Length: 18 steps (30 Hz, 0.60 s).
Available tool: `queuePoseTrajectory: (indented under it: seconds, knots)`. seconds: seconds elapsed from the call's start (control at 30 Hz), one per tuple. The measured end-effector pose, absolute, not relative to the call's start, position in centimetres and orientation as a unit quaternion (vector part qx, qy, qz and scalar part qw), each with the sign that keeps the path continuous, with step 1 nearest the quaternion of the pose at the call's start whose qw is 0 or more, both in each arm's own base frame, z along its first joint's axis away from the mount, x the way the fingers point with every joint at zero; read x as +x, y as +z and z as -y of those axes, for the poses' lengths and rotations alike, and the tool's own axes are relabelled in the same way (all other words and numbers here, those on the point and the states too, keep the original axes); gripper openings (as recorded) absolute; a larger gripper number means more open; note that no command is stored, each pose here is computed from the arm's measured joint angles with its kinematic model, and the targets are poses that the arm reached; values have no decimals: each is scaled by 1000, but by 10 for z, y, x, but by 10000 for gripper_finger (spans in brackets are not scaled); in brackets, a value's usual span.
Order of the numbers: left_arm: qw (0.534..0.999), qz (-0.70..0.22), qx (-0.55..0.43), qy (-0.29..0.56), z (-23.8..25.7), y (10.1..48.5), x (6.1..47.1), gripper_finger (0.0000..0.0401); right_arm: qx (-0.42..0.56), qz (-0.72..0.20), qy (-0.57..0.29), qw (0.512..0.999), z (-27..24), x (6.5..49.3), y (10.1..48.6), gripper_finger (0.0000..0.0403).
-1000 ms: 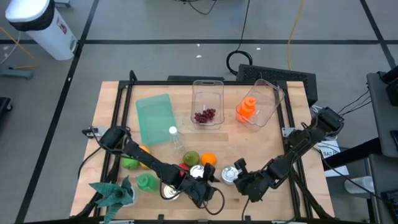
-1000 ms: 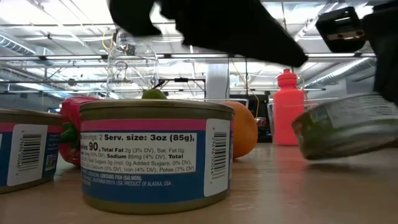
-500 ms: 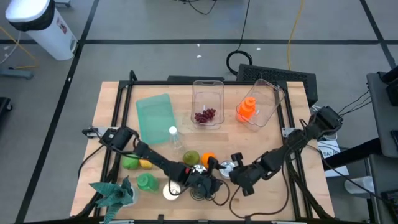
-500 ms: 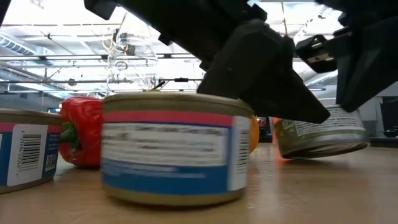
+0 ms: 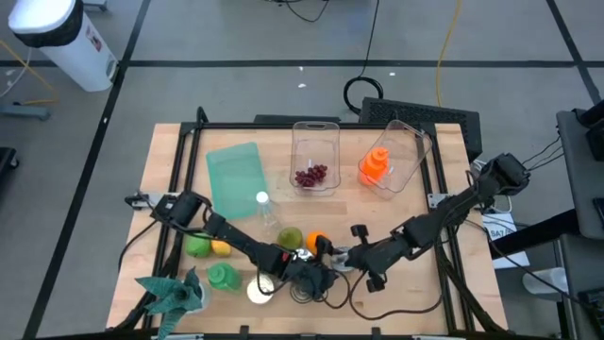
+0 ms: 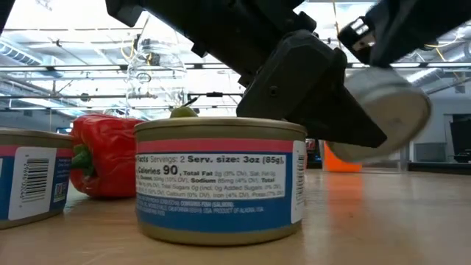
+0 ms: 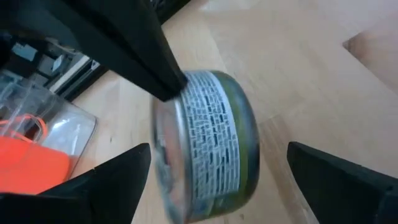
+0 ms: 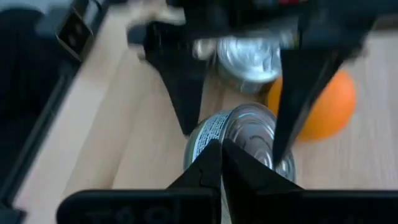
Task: Pick & Place Food Item
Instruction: Put the bottom green tuna can into the green bin
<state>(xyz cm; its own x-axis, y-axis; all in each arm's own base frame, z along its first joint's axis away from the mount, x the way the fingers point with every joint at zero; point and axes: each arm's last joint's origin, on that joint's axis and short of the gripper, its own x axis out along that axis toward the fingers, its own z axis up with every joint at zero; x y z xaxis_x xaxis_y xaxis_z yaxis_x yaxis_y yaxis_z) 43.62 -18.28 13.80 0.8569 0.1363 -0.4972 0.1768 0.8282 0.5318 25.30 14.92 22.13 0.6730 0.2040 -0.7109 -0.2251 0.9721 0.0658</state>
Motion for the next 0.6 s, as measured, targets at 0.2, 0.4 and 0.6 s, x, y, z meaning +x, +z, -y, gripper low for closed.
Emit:
queuePoseTrajectory:
  seconds: [0.2, 0.4, 0.6]
  knots:
    - [932, -259, 252, 24, 164, 138, 445, 374, -4, -364, 123, 923, -151, 256, 226, 0]
    - [937, -245, 246, 26, 165, 140, 447, 268, -5, -365, 121, 923, -151, 257, 224, 0]
    - [932, -231, 280, 8, 181, 142, 441, 127, -4, -363, 127, 923, -152, 257, 226, 0]
